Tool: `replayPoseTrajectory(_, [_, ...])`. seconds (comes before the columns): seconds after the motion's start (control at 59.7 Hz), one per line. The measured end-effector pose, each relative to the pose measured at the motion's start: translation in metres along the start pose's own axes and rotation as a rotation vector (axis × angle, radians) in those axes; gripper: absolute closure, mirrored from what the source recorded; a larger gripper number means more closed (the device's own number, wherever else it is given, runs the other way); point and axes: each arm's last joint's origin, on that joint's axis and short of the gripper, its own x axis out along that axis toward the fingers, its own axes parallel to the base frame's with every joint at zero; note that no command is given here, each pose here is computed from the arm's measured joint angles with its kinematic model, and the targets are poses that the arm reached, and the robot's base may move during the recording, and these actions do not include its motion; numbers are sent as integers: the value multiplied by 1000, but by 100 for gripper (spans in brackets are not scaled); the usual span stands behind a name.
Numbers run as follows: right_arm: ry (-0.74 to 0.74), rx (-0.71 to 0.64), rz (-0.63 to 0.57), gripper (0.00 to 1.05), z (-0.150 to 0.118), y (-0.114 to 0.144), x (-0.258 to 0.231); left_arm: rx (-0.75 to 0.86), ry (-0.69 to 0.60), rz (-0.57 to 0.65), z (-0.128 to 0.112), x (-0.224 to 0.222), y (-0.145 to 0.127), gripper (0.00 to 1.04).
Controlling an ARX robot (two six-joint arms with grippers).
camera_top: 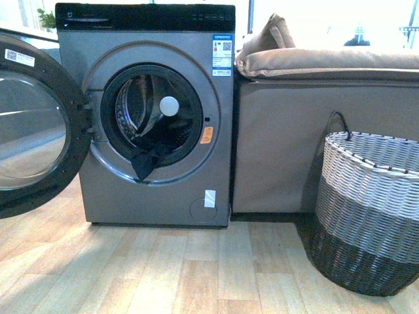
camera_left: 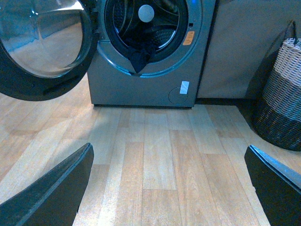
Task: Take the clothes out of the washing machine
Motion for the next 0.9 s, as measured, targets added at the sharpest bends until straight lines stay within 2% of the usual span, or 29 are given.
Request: replayPoseTrajectory(0.904, [0, 0, -2, 7, 0, 0, 0, 0, 0, 0, 0, 0, 0, 7])
